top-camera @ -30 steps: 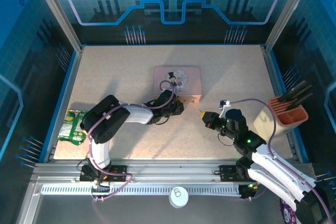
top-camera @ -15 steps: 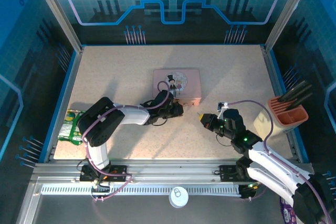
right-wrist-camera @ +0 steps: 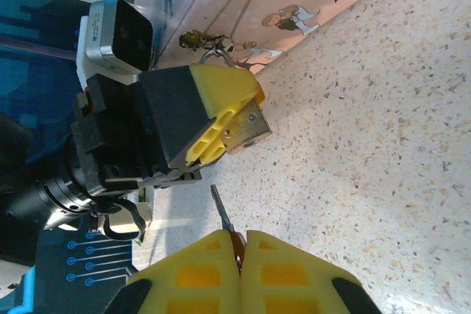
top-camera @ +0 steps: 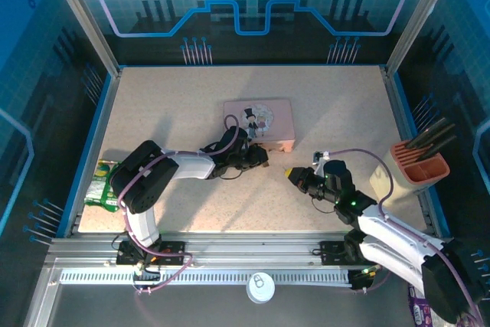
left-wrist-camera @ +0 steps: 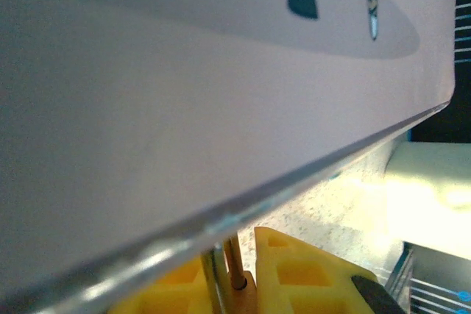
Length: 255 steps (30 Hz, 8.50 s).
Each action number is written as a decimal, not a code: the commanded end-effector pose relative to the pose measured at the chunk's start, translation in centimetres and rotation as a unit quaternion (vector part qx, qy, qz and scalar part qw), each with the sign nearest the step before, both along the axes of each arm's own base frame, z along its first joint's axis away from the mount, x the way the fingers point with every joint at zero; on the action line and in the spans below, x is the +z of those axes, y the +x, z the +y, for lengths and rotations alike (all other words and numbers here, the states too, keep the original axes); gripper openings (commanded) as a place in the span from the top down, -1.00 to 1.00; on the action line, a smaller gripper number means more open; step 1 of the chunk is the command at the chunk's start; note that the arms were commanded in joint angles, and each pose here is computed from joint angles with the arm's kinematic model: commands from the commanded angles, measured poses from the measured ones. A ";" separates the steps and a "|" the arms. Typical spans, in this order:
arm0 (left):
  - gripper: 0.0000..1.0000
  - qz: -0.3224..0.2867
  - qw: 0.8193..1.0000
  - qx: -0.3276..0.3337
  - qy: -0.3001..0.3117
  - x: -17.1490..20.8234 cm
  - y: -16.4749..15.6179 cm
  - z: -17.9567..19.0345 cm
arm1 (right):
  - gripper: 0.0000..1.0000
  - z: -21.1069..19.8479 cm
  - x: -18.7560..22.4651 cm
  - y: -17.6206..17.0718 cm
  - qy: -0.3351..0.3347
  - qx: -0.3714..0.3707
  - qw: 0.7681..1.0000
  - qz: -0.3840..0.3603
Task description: Unlock the padlock with the key
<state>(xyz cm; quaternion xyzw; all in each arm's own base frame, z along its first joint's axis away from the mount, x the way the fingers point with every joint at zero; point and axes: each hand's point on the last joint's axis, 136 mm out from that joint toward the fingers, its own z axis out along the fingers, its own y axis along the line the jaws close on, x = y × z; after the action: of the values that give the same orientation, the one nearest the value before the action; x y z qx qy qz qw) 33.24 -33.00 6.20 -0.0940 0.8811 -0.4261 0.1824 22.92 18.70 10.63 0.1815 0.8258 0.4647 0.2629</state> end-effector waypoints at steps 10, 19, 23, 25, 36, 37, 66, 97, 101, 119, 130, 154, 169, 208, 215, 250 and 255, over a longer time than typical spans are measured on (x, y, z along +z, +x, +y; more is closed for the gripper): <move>0.79 0.003 0.990 0.006 -0.139 6.7 1.2 -2.2 | 1.00 2.3 0.2 0.7 0.079 0.005 0.997 0.015; 0.80 0.014 0.987 0.016 -0.157 7.0 1.4 -2.3 | 1.00 2.2 -0.3 1.7 0.097 -0.005 0.995 0.028; 0.80 0.017 0.986 0.017 -0.164 7.2 1.3 -2.4 | 1.00 2.7 -0.4 2.5 0.121 0.001 0.992 0.029; 0.80 0.019 0.986 0.018 -0.165 7.1 1.3 -2.4 | 1.00 3.0 -0.3 3.0 0.132 0.003 0.991 0.025; 0.81 0.018 0.986 0.024 -0.165 7.0 1.0 -2.0 | 1.00 3.6 -0.5 4.3 0.183 -0.003 0.983 0.026; 0.81 0.018 0.986 0.025 -0.165 7.0 1.0 -1.9 | 1.00 3.6 -0.6 4.4 0.185 -0.006 0.982 0.028; 0.83 0.009 0.984 0.033 -0.176 8.1 1.2 -1.7 | 1.00 2.9 -1.0 4.6 0.219 -0.031 0.974 0.040; 0.83 0.004 0.983 0.030 -0.181 8.5 0.9 -2.0 | 1.00 3.8 -0.3 4.7 0.233 -0.035 0.971 0.042; 0.83 0.002 0.983 0.029 -0.183 8.7 0.8 -2.1 | 1.00 3.9 -0.2 4.9 0.237 -0.036 0.970 0.043; 0.83 0.002 0.982 0.024 -0.185 8.7 0.4 -2.7 | 1.00 4.1 0.5 5.0 0.246 -0.034 0.968 0.041; 0.84 -0.002 0.982 0.025 -0.188 8.9 0.2 -2.9 | 1.00 3.8 0.2 5.0 0.251 -0.048 0.966 0.050; 0.85 -0.001 0.983 0.023 -0.181 8.4 -0.3 -3.1 | 1.00 3.6 0.0 5.0 0.255 -0.061 0.963 0.057; 0.85 0.004 0.985 0.014 -0.172 8.0 -1.7 -3.7 | 1.00 3.8 0.2 5.2 0.256 -0.058 0.964 0.053; 0.86 0.041 0.994 0.075 -0.064 4.0 -1.7 0.2 | 0.25 3.3 -3.6 3.7 0.174 -0.036 0.980 0.092; 0.86 0.050 0.993 0.079 -0.067 4.0 -1.6 0.5 | 0.29 3.2 -1.7 3.5 0.038 0.015 0.998 0.056; 0.86 0.073 0.993 0.066 -0.059 4.7 -2.2 -0.1 | 0.35 6.2 -0.1 0.7 -0.397 0.249 0.834 -0.291; 0.87 0.076 0.994 0.062 -0.056 4.4 -2.4 -0.2 | 0.39 7.5 -1.1 0.6 -0.409 0.263 0.823 -0.292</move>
<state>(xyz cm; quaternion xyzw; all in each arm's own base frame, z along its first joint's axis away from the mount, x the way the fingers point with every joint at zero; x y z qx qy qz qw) 30.13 -31.25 6.68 -0.2037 0.8849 -0.3971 0.1331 22.92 24.80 8.28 -0.2984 0.8574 0.1695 0.3836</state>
